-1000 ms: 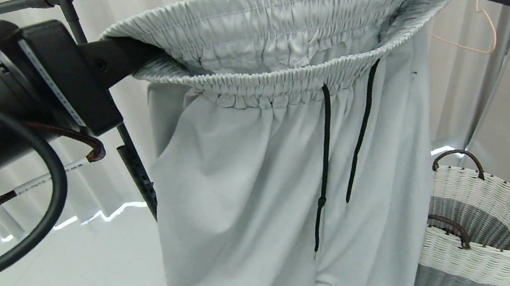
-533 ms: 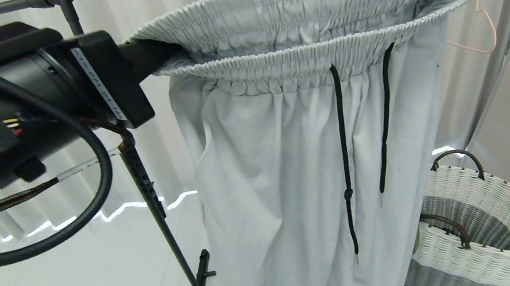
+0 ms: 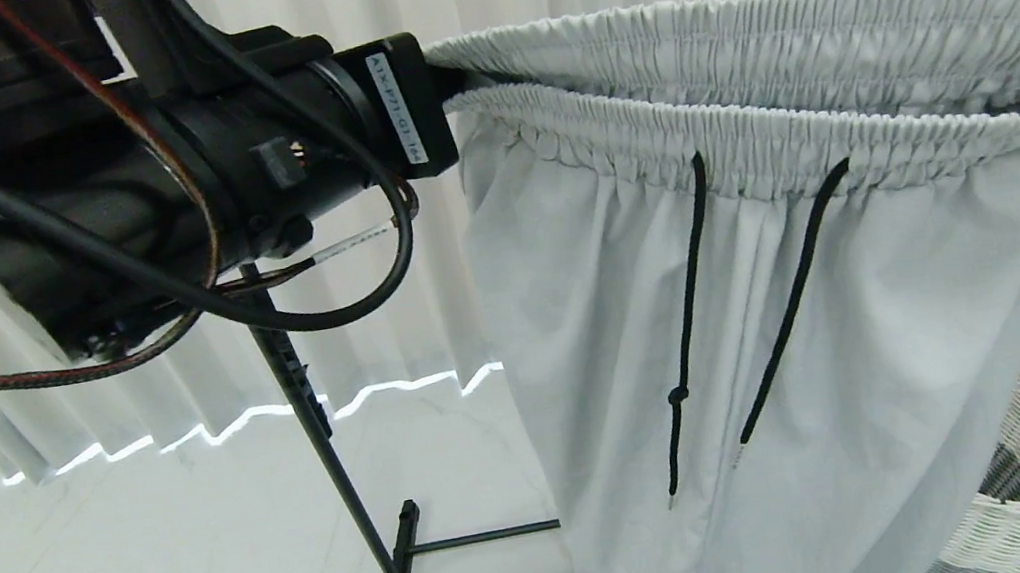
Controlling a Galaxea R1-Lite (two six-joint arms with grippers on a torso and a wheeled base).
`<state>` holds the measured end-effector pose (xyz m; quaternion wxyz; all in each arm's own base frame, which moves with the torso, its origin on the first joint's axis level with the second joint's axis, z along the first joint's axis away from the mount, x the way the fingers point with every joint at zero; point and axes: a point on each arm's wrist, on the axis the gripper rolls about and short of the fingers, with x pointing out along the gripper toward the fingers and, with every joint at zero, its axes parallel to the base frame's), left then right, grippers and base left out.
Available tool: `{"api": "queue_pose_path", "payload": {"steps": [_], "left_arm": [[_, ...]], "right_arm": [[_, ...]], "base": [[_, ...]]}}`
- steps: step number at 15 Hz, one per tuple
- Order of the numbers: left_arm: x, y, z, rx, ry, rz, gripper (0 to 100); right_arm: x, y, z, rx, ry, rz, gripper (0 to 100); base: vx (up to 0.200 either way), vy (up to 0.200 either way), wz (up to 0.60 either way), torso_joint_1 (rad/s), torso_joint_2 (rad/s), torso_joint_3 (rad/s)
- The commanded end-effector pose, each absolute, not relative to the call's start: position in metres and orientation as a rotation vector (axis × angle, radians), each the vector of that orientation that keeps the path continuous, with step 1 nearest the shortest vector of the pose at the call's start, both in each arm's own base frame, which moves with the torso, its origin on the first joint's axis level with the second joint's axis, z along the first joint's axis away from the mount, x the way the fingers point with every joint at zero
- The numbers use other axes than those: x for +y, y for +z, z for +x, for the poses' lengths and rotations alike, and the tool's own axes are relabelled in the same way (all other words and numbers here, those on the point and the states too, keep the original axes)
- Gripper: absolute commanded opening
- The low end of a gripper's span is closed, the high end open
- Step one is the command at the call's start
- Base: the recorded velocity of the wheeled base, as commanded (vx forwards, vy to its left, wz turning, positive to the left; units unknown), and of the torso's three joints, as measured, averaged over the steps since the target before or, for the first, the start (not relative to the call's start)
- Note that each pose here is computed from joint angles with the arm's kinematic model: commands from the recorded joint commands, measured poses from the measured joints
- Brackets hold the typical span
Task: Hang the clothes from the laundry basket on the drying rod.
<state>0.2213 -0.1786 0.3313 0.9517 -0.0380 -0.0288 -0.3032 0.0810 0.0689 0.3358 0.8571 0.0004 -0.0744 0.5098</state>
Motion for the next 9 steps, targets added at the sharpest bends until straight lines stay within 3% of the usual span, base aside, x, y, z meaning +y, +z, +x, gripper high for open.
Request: {"api": "queue_pose_path", "payload": {"steps": [1, 4, 9], "left_arm": [[-0.193, 0.325, 0.224, -0.036, -0.650, -0.070, 0], [-0.185, 0.327, 0.214, -0.007, -0.651, -0.058, 0], [-0.142, 0.344, 0.162, 0.123, -0.746, -0.052, 0]], "right_arm": [[0.065, 0.337, 0.071, -0.182, 1.095, 0.003, 0], [0.067, 0.328, 0.074, -0.150, 1.094, 0.001, 0], [0.079, 0.326, 0.104, -0.146, 1.034, -0.003, 0]], "base": [[0.000, 0.000, 0.00, 0.000, 0.00, 0.000], [0.000, 0.000, 0.00, 0.000, 0.00, 0.000], [0.000, 0.000, 0.00, 0.000, 0.00, 0.000]]}}
